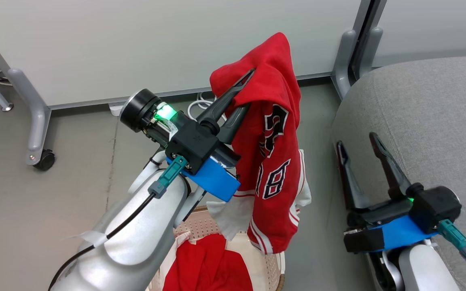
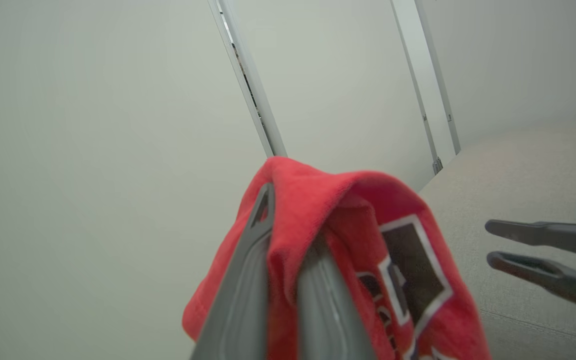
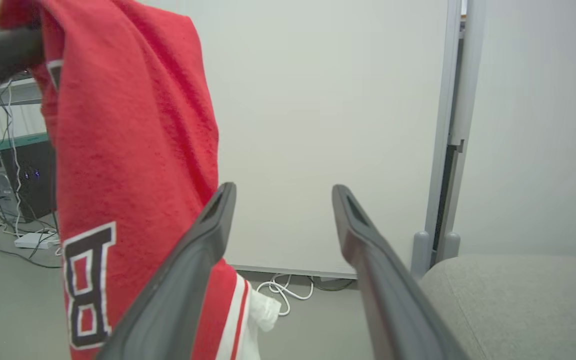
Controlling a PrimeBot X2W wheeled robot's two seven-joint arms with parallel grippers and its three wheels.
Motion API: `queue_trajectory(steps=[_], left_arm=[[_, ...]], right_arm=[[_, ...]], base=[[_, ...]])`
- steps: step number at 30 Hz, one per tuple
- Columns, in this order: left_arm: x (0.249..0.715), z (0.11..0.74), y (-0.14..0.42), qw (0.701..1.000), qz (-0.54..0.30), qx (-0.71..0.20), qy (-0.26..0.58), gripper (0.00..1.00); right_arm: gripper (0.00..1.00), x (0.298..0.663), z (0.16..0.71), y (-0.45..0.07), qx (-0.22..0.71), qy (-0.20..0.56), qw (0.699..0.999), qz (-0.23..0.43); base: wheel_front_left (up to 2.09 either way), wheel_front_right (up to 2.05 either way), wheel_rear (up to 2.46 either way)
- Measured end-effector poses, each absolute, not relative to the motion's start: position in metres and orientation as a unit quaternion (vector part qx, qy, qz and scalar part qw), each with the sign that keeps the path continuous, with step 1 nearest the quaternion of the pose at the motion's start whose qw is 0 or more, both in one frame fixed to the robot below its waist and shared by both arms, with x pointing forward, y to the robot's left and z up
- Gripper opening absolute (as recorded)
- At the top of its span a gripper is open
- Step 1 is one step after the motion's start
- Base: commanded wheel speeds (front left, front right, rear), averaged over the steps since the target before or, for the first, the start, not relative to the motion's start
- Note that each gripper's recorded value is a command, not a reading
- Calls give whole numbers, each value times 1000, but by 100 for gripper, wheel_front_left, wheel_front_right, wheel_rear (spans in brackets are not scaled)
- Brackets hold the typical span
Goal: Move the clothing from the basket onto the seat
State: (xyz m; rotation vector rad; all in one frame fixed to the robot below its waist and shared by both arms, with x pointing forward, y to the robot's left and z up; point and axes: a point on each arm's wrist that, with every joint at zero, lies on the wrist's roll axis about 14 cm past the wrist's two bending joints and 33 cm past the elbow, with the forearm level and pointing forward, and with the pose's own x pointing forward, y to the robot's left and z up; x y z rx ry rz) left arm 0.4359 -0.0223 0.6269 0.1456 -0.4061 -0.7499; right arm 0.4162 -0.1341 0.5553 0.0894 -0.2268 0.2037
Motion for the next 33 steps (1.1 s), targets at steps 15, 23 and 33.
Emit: queue_trajectory(steps=[15,23,33], left_arm=[[435,622,-23,909,-365,75,-188,0],[431,619,-31,905,-375,72,-187,0],[424,619,-40,900,-388,67,-187,0]], right_arm=[[100,413,591,-67,42,-162,965,203],[100,429,583,-49,30,-144,962,229],[48,441,560,-41,21,-105,965,240]], base=[[0,0,0],[0,0,0],[0,0,0]])
